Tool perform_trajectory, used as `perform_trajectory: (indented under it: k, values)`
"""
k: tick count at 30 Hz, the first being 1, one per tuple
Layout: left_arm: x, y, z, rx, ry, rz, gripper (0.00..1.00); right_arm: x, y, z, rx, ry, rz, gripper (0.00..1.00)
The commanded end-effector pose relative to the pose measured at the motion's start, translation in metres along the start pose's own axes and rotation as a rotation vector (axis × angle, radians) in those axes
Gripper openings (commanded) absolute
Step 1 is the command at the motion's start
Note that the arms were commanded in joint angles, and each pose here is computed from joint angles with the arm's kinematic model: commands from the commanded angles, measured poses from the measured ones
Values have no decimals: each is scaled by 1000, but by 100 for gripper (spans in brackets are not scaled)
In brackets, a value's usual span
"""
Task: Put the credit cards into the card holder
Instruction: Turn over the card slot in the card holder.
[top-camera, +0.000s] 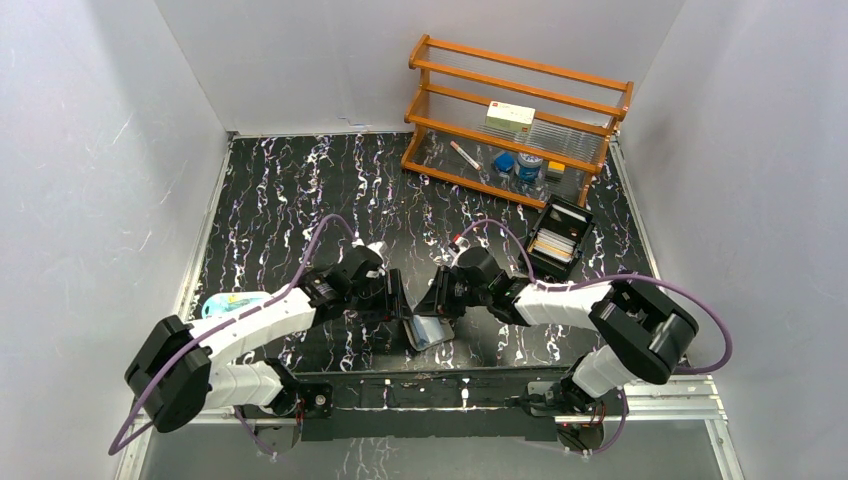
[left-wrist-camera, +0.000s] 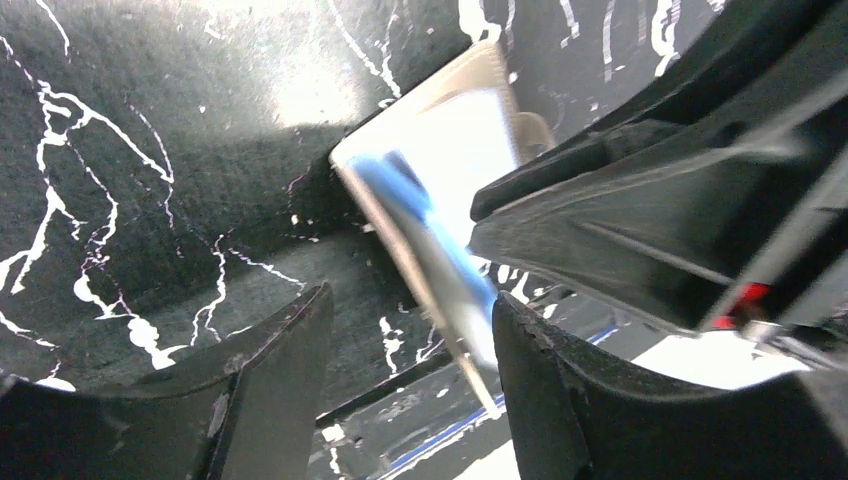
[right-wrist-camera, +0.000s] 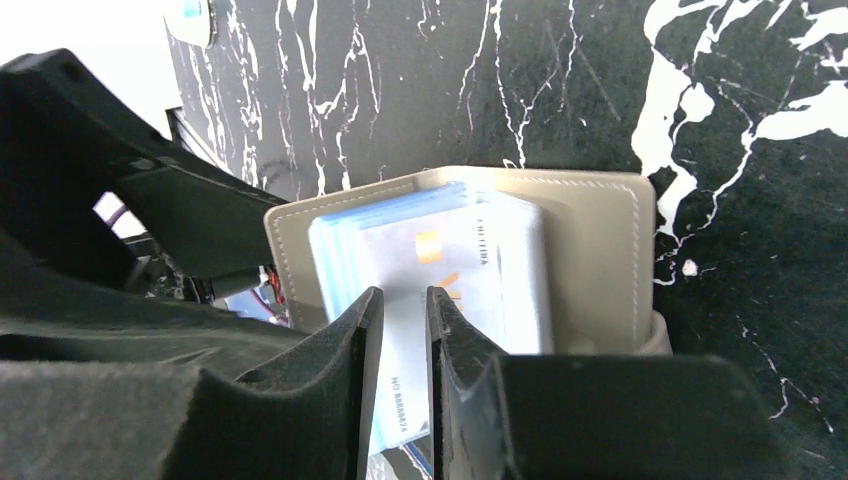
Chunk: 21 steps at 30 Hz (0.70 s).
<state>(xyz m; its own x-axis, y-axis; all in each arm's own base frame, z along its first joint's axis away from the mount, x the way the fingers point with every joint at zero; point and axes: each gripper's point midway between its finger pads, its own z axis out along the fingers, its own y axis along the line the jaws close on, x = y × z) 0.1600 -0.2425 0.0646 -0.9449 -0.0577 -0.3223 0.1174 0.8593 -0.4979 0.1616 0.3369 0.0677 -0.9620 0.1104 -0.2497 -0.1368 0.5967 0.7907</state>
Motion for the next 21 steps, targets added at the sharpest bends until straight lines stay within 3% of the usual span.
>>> perform_trajectory:
  k: [1, 11, 21]
  values:
    - [-9, -15, -12, 83, -32, -42, 60, -3, 11, 4, -30, -8, -24, 30]
    - [-6, -10, -3, 70, -2, -50, 61, -2, 10, 8, 8, -2, -58, 29]
    - [-8, -7, -5, 57, -17, -35, 33, 0, 6, 10, 31, -1, -63, 28]
